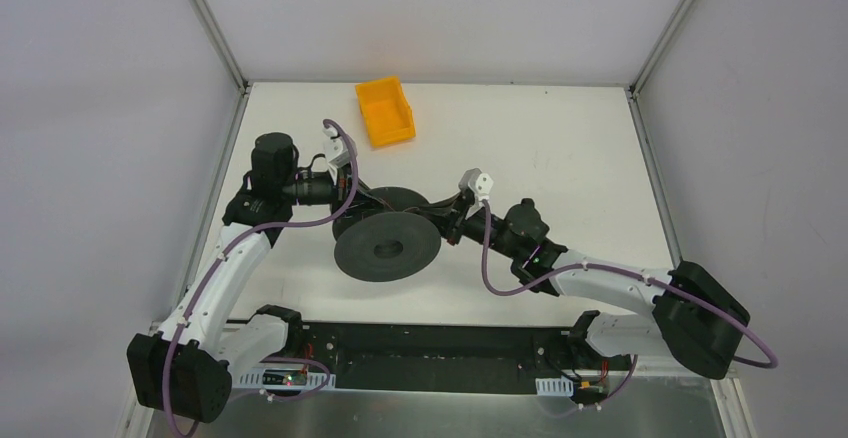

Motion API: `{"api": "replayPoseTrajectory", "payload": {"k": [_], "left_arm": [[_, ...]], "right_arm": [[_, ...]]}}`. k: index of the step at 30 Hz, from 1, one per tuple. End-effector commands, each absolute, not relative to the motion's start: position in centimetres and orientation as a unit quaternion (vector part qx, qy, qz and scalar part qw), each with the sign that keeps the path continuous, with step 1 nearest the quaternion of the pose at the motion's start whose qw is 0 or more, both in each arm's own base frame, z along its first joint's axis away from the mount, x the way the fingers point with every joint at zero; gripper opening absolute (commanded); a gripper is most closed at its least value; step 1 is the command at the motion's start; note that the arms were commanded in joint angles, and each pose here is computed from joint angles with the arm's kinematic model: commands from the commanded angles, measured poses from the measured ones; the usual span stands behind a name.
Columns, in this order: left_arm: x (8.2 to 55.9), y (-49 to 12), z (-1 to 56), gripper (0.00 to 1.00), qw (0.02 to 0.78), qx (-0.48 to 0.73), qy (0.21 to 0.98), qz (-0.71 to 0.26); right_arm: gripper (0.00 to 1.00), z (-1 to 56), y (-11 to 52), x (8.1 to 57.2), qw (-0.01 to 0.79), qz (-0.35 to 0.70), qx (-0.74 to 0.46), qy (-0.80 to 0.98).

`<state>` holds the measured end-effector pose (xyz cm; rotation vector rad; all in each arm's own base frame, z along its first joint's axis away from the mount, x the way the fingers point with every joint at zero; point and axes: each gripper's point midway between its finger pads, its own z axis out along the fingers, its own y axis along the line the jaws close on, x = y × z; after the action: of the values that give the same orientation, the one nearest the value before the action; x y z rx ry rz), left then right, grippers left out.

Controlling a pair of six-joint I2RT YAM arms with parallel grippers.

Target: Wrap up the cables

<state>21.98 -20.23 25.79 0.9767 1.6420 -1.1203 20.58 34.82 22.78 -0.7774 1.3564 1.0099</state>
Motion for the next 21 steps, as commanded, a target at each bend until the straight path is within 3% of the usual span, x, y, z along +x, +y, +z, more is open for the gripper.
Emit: {"api": "replayPoseTrajectory", "payload": {"k": [1,6,7,8,21], "left_arm": [[22.2,-20.3,29.0,0.0,0.493,0.409,0.622,-0.451],[22.5,-20.1,29.1,0.0,0.494,0.407,0.624,-0.448],[22.5,-20.0,29.0,0.0,0.493,0.407,0.625,-0.447],[22.5,-20.0,29.0,0.0,0.492,0.407,0.626,-0.448],[22.1,-19.9,28.4,0.0,0.481,0.408,0.633,-0.448]], "right_arm": [[0.08,24.4,34.4,20.1,0.611,0.445,-0.325,0.568],[0.12,23.6,33.8,19.9,0.604,0.43,-0.338,0.58],[0.25,23.5,33.8,19.8,0.603,0.429,-0.339,0.581],[0.16,23.5,33.7,19.7,0.602,0.427,-0.341,0.582],[0.17,22.7,32.8,19.5,0.593,0.422,-0.331,0.601]]}}
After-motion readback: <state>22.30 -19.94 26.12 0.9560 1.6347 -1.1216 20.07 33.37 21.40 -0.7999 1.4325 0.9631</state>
